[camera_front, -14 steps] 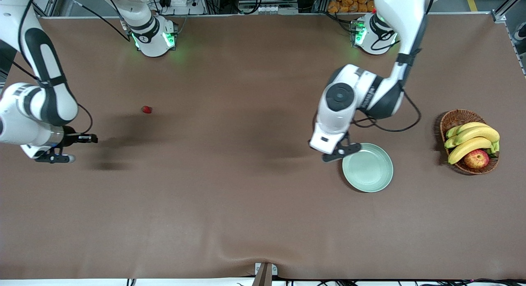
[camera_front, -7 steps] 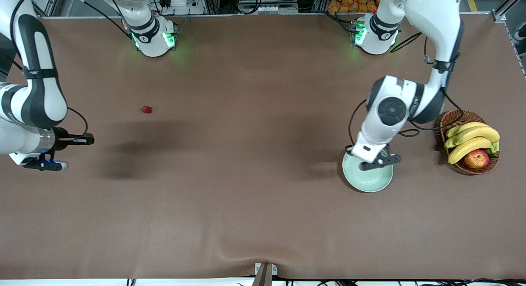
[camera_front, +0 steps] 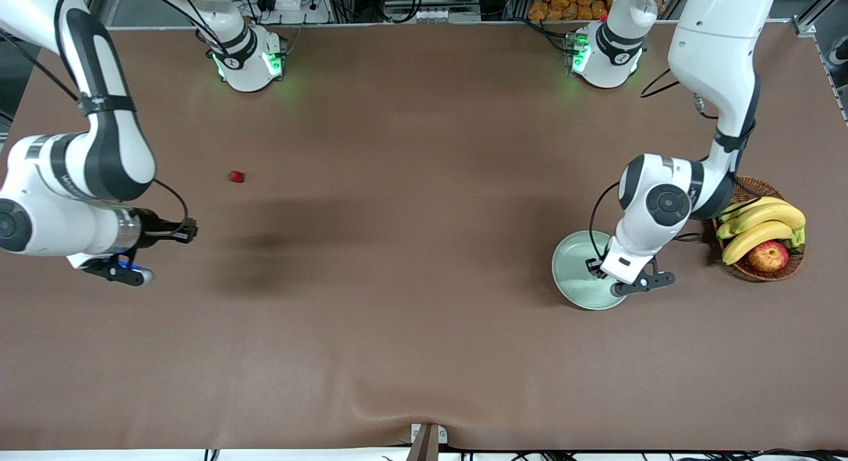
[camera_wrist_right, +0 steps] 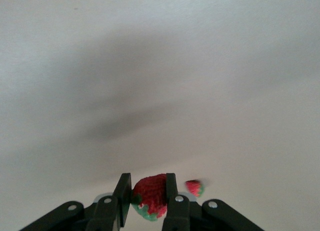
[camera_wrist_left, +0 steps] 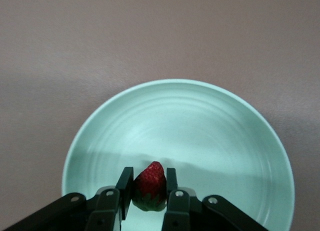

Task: Collect all strawberries into plate
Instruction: 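Drop the strawberry on the plate with the left gripper while the right grasps another, then set the second strawberry mid-table with the right gripper while the left gripper approaches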

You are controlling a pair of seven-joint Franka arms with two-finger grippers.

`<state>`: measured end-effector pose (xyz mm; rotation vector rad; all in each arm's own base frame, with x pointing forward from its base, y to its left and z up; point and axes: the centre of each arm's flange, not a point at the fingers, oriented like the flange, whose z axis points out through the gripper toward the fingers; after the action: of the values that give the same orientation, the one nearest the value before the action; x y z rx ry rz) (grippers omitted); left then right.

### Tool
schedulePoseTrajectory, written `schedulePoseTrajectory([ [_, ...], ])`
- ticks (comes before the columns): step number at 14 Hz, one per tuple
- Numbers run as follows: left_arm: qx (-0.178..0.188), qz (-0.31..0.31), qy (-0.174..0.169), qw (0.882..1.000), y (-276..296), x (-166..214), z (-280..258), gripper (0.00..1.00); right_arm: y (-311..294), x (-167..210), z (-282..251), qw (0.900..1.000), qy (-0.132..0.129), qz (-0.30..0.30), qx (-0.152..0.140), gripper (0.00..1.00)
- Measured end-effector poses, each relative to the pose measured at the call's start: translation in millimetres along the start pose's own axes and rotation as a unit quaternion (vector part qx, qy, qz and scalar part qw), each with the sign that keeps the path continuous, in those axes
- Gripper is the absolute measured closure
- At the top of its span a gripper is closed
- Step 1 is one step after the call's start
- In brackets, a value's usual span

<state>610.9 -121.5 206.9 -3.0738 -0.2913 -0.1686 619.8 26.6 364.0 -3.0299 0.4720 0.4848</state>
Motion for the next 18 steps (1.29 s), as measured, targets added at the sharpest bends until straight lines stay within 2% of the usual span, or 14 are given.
schedulePoseTrajectory([
  [1, 0.000, 0.001, 0.000, 1.000, 1, 0, 2, 0.69, -19, -7, -1, 1.000, 0.000, 0.012, 0.003, 0.67],
  [2, -0.001, 0.001, 0.003, 1.000, 2, 3, 0, 0.63, -36, -14, -2, 1.000, -0.001, 0.023, 0.005, 0.67],
  [7, -0.010, 0.003, 0.020, 1.000, 8, 12, -24, 0.09, -94, -40, -4, 0.997, -0.006, 0.073, 0.027, 0.67],
  [8, -0.010, 0.007, 0.016, 1.000, 13, 11, -35, 0.01, -107, -45, -4, 0.996, -0.003, 0.083, 0.034, 0.67],
  [11, -0.019, 0.010, -0.007, 1.000, 57, -12, -78, 0.00, -159, -68, 2, 0.992, 0.014, 0.116, 0.048, 0.67],
  [15, -0.057, -0.035, -0.009, 0.998, 137, -53, -114, 0.00, -236, -101, 35, 0.985, 0.032, 0.156, 0.063, 0.67],
  [18, -0.081, -0.059, -0.004, 0.995, 169, -63, -136, 0.00, -273, -114, 67, 0.980, 0.037, 0.180, 0.075, 0.67],
])
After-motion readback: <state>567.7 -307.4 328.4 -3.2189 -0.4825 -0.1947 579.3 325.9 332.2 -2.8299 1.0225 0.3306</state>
